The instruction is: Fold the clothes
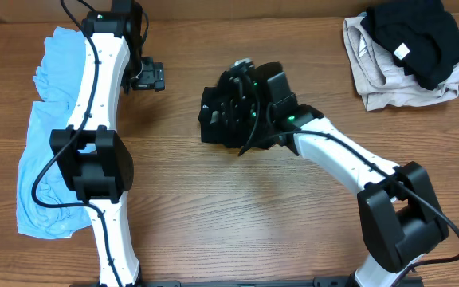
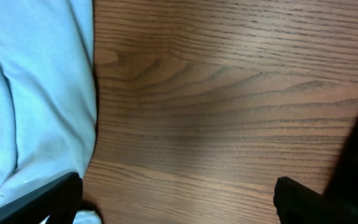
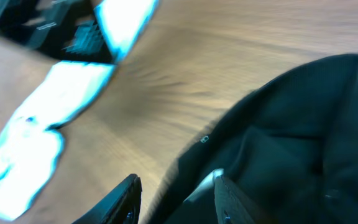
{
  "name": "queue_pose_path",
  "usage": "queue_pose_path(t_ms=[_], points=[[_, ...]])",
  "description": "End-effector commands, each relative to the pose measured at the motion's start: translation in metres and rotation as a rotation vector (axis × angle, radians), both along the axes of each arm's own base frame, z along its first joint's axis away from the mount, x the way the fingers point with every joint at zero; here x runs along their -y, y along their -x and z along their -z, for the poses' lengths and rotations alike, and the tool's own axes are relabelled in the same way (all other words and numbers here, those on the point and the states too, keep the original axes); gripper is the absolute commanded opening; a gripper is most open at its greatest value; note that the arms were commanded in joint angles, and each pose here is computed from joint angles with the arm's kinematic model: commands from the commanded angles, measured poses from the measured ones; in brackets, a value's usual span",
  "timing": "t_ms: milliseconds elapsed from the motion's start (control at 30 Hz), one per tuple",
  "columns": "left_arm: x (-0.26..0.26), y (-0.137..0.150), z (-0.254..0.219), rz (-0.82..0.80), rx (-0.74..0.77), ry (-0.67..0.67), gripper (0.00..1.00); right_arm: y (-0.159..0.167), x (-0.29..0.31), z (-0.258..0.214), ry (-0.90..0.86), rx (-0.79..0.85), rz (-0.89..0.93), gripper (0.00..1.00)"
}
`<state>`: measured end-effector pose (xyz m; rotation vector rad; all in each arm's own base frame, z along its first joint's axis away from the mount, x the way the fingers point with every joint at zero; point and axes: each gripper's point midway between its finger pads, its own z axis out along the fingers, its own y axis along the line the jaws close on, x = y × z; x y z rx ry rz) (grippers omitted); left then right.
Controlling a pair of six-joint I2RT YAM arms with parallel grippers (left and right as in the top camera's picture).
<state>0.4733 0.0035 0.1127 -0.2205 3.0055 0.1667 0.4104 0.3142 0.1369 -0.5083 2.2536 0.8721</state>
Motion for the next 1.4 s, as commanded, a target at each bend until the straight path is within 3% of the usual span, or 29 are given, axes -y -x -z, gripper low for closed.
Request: queue_pose_path(t_ms=[0, 133, 333, 500, 667, 867, 1367], points=[[-0.003, -0.001, 0.001, 0.01, -0.002, 0.014, 1.0, 0.017, -0.028, -0.029, -0.094, 0.006, -0.125, 0.42], [-0.005, -0.001, 0.001, 0.009, -0.002, 0.014, 1.0, 0.014, -0.022, -0.033, -0.063, -0.029, -0.102, 0.45], [-0.001, 0.0, 0.002, 0.032, -0.006, 0.037, 1.0, -0.003, 0.027, -0.014, 0.122, -0.119, 0.086, 0.49], [0.042, 0.002, 0.0, 0.244, -0.006, 0.26, 1.0, -0.004, 0.062, 0.004, 0.2, -0.204, 0.169, 0.55], [0.088, 0.007, -0.01, 0.482, 0.03, 0.461, 1.0, -0.018, 0.108, 0.006, 0.153, -0.307, 0.324, 0.64], [0.099, 0.002, -0.011, 0.509, 0.051, 0.458, 1.0, -0.019, 0.133, 0.0, 0.075, -0.363, 0.298, 0.65], [0.097, -0.001, -0.01, 0.463, 0.053, 0.451, 1.0, 0.029, 0.13, 0.039, 0.278, -0.474, 0.243, 0.64]])
